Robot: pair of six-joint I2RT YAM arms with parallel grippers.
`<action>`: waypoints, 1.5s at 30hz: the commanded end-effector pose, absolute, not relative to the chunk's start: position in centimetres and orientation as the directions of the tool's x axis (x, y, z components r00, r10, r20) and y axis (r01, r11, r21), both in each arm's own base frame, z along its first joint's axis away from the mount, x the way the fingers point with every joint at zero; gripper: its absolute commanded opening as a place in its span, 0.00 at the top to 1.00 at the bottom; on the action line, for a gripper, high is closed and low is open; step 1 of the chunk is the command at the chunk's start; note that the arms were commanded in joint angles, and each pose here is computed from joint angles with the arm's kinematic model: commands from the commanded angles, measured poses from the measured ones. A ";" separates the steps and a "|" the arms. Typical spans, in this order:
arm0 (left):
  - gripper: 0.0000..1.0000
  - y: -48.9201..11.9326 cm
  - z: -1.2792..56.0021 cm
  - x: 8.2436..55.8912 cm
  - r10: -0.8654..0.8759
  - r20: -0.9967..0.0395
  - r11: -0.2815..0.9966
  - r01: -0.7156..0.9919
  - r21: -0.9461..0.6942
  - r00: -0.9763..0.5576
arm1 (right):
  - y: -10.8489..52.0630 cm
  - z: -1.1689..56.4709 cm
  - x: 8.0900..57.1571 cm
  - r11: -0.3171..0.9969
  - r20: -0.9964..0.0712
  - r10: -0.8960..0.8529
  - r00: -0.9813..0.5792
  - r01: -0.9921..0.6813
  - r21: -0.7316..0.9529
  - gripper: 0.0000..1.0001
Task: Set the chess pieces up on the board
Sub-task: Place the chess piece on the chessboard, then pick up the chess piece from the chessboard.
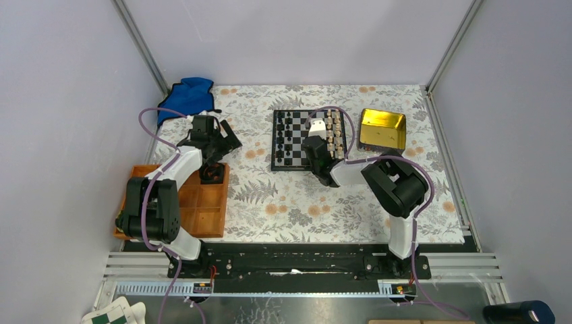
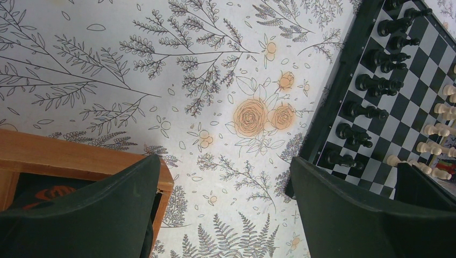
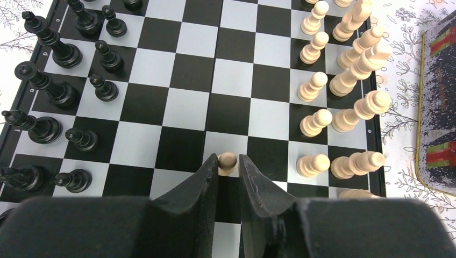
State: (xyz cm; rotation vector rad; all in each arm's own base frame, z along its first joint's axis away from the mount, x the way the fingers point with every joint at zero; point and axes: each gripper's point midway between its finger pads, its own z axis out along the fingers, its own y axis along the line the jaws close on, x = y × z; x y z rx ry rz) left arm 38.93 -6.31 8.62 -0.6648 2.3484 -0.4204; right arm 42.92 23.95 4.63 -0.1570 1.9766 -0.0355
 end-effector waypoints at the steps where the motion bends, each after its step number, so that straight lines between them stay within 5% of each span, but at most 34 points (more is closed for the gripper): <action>1: 0.01 -5.8 9.4 40.1 -0.561 -0.544 0.821 -0.335 -0.462 -0.624 | 24.4 8.4 43.6 0.995 -0.947 -0.057 -0.317 -0.093 -0.028 0.73; 23: 0.01 -5.9 10.1 40.0 -0.559 -0.553 0.822 -0.322 -0.470 -0.618 | 25.6 11.3 44.1 0.998 -0.851 -0.051 -0.522 -0.059 -0.024 0.67; 45: 0.01 -6.1 10.2 40.3 -0.555 -0.550 0.823 -0.315 -0.473 -0.625 | 24.4 7.8 45.0 0.997 -0.695 0.009 -0.719 -0.046 0.060 0.66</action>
